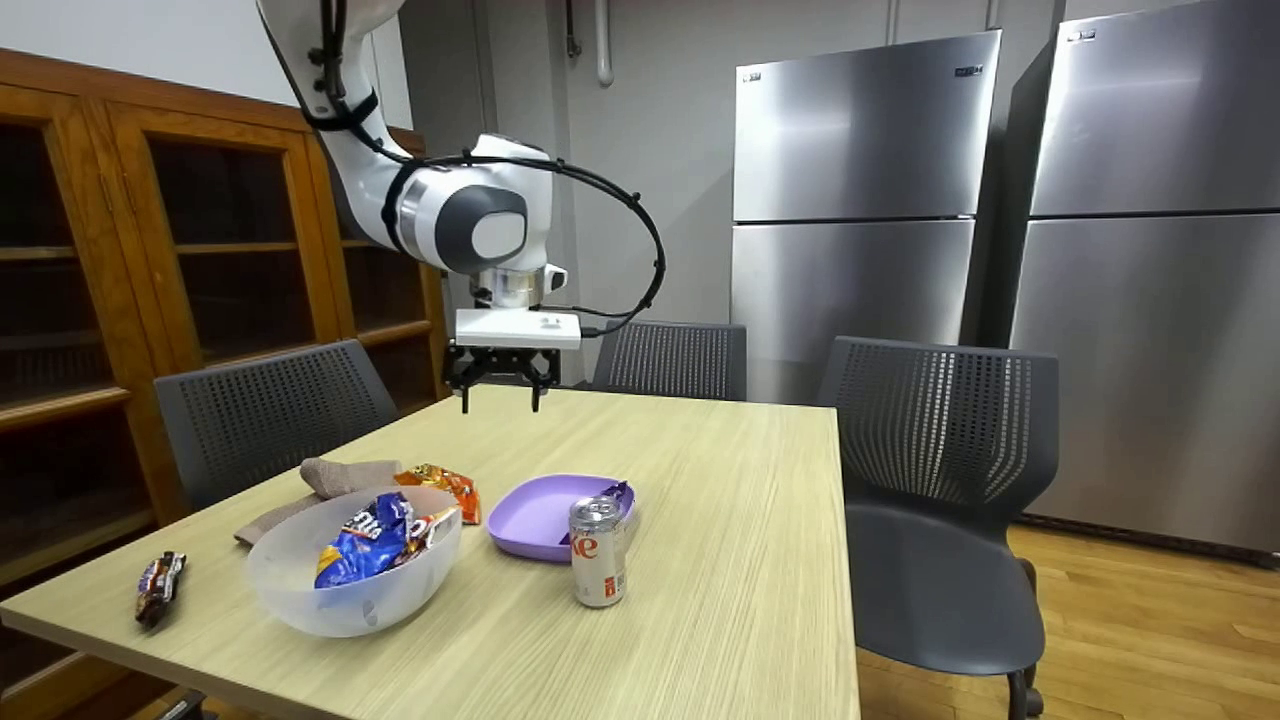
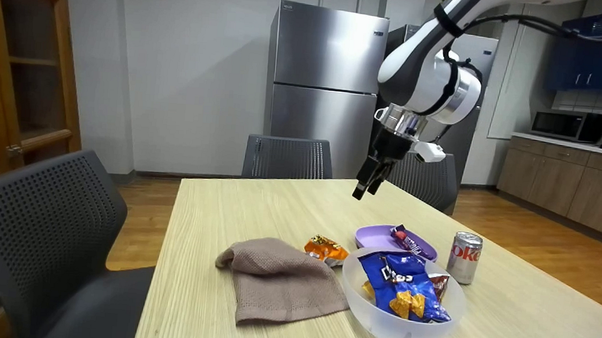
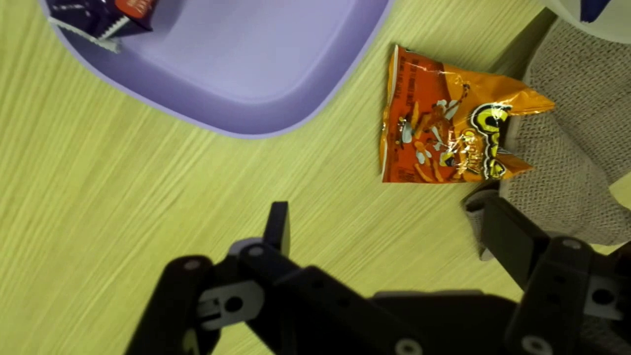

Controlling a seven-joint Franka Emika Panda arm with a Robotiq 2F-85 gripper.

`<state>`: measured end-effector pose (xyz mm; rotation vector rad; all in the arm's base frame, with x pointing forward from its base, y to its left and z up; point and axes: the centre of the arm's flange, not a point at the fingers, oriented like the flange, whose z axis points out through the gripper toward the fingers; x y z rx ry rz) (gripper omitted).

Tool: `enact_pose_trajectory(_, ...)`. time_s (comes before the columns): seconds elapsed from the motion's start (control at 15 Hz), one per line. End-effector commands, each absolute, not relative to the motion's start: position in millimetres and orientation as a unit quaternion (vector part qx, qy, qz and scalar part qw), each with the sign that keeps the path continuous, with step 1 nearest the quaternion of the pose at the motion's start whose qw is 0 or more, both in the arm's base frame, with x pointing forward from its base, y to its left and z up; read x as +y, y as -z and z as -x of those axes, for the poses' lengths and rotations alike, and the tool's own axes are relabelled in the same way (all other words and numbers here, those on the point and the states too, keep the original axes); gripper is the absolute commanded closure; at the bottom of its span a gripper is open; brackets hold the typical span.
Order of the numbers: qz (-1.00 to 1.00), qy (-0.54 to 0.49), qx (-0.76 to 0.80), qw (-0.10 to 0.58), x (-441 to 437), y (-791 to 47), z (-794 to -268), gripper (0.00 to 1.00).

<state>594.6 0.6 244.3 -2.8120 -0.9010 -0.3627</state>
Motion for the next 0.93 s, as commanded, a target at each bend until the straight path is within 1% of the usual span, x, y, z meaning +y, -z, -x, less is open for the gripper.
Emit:
enact_pose_trajectory(0.0,0.923,0.127,-0.351,0.094,19.0,-242.0,-594.2,0.0)
enact_pose_trajectory(0.33,0.901,0.126,-0.401,0.107,43.1,-231.8,-586.3,0.0)
enact_pose_trajectory(0.87,0.884,0.111,-0.442,0.1,71.0,-207.0,-575.1,0.0)
